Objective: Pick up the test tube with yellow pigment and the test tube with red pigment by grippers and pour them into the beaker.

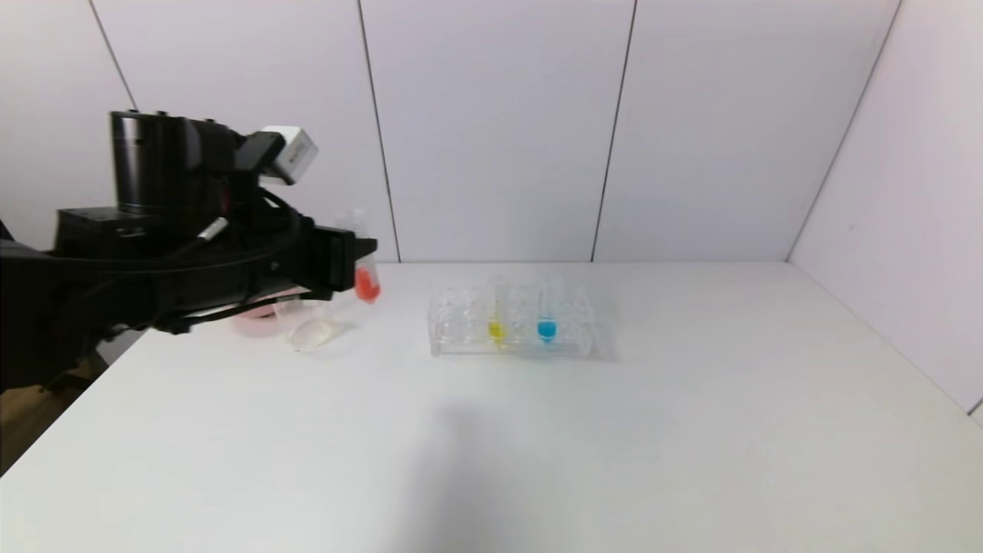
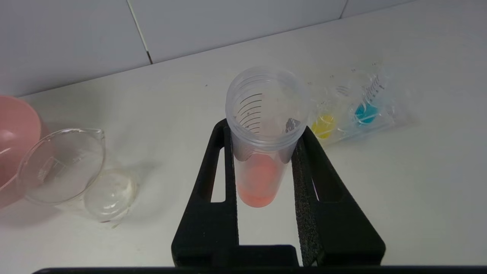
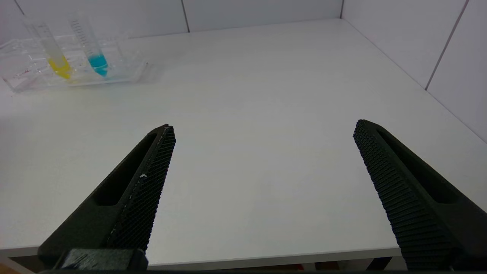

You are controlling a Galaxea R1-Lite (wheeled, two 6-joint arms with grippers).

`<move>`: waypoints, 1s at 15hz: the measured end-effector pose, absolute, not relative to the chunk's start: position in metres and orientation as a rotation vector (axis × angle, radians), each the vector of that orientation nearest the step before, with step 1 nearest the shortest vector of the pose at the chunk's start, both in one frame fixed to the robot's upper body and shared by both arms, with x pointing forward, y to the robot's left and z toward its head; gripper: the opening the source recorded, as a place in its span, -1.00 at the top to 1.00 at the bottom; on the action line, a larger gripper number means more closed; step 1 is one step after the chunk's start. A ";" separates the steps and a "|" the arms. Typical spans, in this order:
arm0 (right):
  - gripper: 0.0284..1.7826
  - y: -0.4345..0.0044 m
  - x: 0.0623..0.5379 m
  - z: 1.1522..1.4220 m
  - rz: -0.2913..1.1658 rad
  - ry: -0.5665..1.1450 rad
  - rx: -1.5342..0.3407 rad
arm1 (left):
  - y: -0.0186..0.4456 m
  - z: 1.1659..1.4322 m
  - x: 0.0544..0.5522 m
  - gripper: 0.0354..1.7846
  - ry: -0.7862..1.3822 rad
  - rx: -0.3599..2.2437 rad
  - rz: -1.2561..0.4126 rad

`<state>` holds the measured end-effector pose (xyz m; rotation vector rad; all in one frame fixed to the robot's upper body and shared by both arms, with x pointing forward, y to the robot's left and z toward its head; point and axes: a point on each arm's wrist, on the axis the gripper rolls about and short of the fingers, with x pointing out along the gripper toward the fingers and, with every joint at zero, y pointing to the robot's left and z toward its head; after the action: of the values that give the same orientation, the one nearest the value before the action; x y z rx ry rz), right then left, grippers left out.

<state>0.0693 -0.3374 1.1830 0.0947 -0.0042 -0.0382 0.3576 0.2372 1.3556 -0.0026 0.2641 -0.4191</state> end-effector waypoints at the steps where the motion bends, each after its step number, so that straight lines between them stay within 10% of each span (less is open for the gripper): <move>1: -0.92 -0.337 0.069 1.183 -0.038 -0.004 0.095 | 0.260 1.357 0.352 0.54 0.269 0.004 -0.449; 15: -0.92 -0.337 0.069 1.183 -0.038 -0.004 0.095 | 0.423 1.345 0.382 0.54 0.387 0.145 -0.517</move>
<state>0.0693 -0.3374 1.1829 0.0947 -0.0037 -0.0382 0.3818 0.4235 1.3453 0.1446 0.3865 -0.5174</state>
